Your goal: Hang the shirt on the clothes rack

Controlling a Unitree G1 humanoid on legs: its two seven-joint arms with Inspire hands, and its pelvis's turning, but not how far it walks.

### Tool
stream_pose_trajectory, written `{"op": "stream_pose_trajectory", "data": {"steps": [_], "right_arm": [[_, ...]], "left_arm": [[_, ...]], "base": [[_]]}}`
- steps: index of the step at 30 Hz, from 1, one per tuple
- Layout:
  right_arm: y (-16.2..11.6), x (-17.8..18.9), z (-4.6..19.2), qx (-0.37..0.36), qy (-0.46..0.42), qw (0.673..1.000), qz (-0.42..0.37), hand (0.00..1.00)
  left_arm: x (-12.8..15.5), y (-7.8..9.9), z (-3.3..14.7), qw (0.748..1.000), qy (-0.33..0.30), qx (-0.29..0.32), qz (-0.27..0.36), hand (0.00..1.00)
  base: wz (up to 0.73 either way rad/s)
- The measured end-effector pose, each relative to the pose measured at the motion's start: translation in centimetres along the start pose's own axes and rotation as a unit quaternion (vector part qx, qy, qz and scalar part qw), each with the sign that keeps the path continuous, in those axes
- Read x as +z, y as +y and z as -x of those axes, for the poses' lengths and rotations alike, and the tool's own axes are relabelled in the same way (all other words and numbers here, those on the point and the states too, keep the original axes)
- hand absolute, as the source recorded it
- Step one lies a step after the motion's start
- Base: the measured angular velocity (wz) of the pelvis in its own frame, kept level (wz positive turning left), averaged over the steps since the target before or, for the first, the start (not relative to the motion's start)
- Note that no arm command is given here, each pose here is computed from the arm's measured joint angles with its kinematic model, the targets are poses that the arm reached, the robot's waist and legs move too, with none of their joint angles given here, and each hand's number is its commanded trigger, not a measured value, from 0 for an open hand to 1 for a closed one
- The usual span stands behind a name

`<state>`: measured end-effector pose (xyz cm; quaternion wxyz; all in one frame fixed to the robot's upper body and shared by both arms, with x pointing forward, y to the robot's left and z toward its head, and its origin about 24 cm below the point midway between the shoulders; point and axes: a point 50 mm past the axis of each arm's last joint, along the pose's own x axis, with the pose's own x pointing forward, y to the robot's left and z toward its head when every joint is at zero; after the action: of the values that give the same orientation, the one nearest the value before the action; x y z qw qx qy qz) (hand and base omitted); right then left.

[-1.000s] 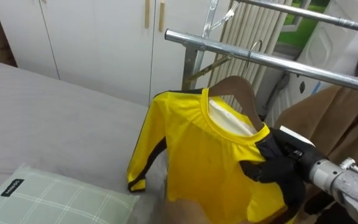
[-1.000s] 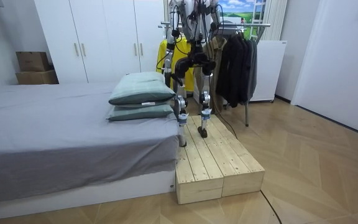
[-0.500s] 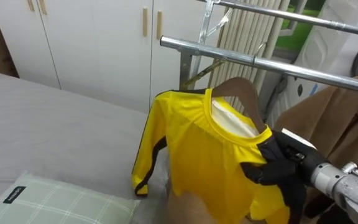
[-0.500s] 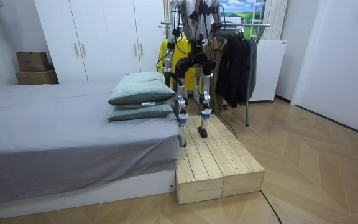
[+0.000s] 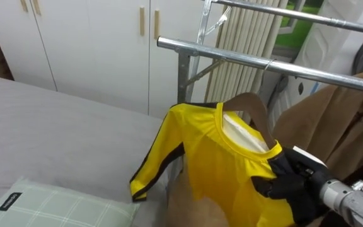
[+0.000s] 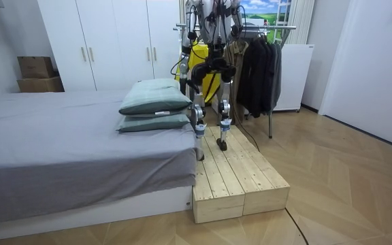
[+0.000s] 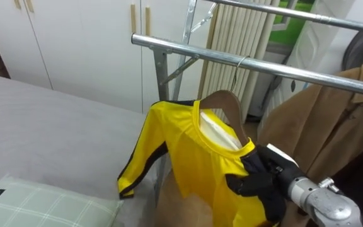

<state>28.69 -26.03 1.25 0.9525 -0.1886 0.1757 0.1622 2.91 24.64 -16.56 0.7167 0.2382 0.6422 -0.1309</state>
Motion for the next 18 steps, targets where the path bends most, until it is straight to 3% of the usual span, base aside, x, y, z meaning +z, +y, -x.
{"op": "stream_pose_trajectory", "data": {"steps": [18], "right_arm": [[1.7,-1.2,-0.6,0.003,0.007,1.000,-0.015,0.97]], "left_arm": [[-0.1,0.0,0.0,1.000,0.001,-0.002,0.015,0.00]], "base": [[0.00]]}}
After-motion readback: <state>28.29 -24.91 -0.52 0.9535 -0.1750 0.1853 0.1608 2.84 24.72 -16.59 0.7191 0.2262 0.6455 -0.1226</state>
